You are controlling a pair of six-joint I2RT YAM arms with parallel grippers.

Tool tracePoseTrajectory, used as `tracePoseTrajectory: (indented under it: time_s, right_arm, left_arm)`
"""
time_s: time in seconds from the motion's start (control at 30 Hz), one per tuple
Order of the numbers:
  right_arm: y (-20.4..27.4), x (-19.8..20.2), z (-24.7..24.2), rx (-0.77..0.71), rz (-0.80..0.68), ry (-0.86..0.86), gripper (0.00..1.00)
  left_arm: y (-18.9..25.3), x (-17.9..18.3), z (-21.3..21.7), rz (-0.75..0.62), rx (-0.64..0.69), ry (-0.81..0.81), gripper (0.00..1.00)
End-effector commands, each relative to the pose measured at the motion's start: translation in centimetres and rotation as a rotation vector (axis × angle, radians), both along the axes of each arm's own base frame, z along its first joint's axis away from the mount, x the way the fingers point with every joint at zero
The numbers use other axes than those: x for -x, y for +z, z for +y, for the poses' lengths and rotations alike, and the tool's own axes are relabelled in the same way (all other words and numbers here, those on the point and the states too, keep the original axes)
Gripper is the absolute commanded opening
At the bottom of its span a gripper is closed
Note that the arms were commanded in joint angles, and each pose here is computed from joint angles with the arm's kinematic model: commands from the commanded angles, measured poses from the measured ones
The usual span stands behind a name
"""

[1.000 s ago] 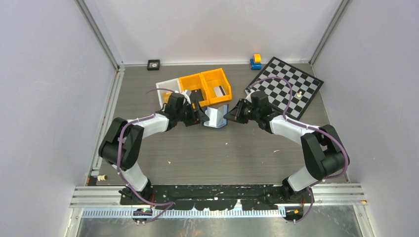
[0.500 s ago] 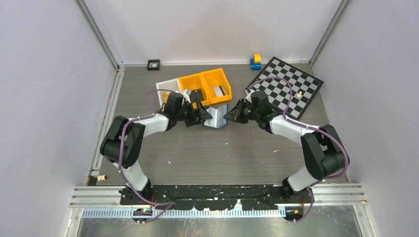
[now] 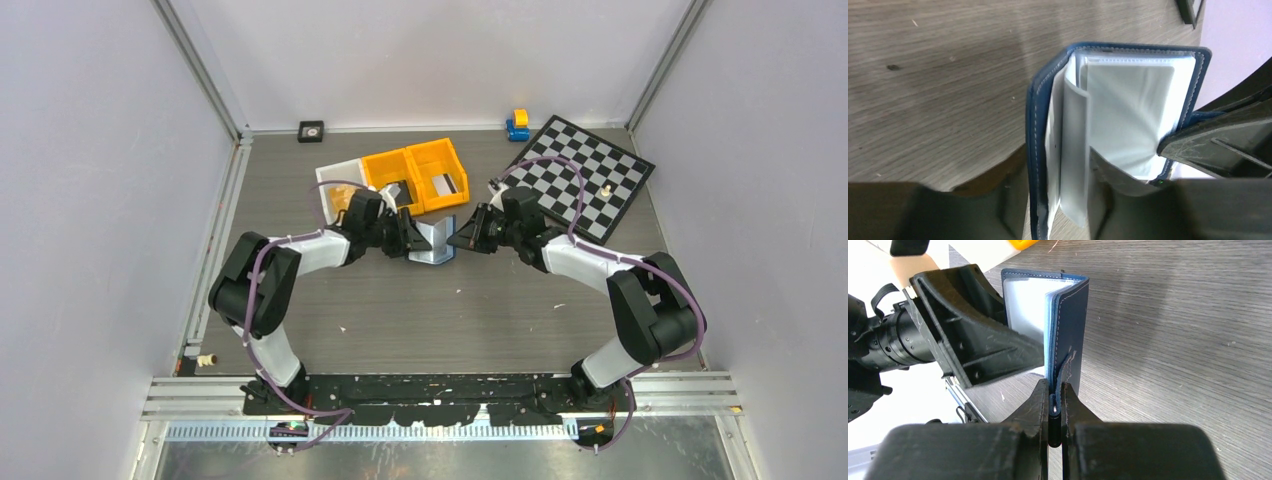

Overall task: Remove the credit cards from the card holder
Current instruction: Pick up the card holder from the center of the board.

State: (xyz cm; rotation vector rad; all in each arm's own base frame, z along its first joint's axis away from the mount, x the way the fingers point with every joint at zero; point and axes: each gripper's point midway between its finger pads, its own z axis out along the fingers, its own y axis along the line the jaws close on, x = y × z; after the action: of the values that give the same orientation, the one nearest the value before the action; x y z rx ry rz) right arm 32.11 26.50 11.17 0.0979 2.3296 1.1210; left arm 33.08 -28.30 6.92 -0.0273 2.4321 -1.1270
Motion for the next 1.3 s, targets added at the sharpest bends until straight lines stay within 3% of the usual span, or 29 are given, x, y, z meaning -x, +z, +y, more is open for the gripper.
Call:
tracePoseTrajectory:
  time_s: [0.0,0.2,0.23,0.3,0.33,0.43,0.47,0.57,0.63,0.73,0.87,1.13,1.27]
  right_arm:
    - [3.0,-0.9,0.9,-0.051,-0.099,0.021,0.0]
    - [3.3,-0.9,1.2,-0.076,-0.1,0.031,0.01]
    - [3.3,-0.9,1.2,-0.079,-0.102,0.031,0.01]
    - [3.6,-0.8,1.3,-0.091,-0.107,0.036,0.01]
    - [3.5,-0.8,1.2,-0.095,-0.104,0.035,0.05]
    - [3.5,-0.9,0.8,-0.104,-0.106,0.014,0.53]
    - [3.6,-1.0,0.7,-0.115,-0.113,0.008,0.62]
    - [4.3,-0.7,1.0,-0.168,-0.122,0.027,0.69]
    - [5.0,-0.5,1.3,-0.205,-0.142,0.042,0.69]
    - [6.1,0.0,1.5,-0.252,-0.178,0.061,0.56]
    - [7.6,0.4,1.1,-0.277,-0.237,0.059,0.52]
    - [8.7,0.7,0.0,-0.259,-0.303,0.013,0.67]
    - [8.7,0.6,-0.2,-0.247,-0.31,0.003,0.49]
  left_arm:
    - [0.5,-1.9,0.8,0.005,0.085,0.053,0.34]
    - [2.5,-1.7,0.1,-0.017,0.254,0.025,0.25]
    - [3.2,-1.7,-0.1,-0.039,0.287,0.013,0.2]
    - [4.8,-1.5,-0.4,-0.084,0.351,-0.007,0.02]
    - [5.7,-1.4,-0.6,-0.116,0.384,-0.017,0.0]
    - [9.0,-0.8,-0.6,-0.23,0.472,-0.038,0.0]
    - [9.9,-0.5,-0.5,-0.26,0.487,-0.045,0.0]
    - [12.4,0.4,-0.1,-0.359,0.528,-0.066,0.0]
    - [13.7,1.0,-0.1,-0.401,0.547,-0.086,0.0]
    - [14.9,1.9,-0.3,-0.444,0.564,-0.111,0.0]
    - [15.4,2.2,0.1,-0.484,0.56,-0.097,0.0]
    - [14.6,1.8,0.6,-0.471,0.523,-0.047,0.0]
    - [14.3,1.5,1.0,-0.468,0.503,-0.027,0.0]
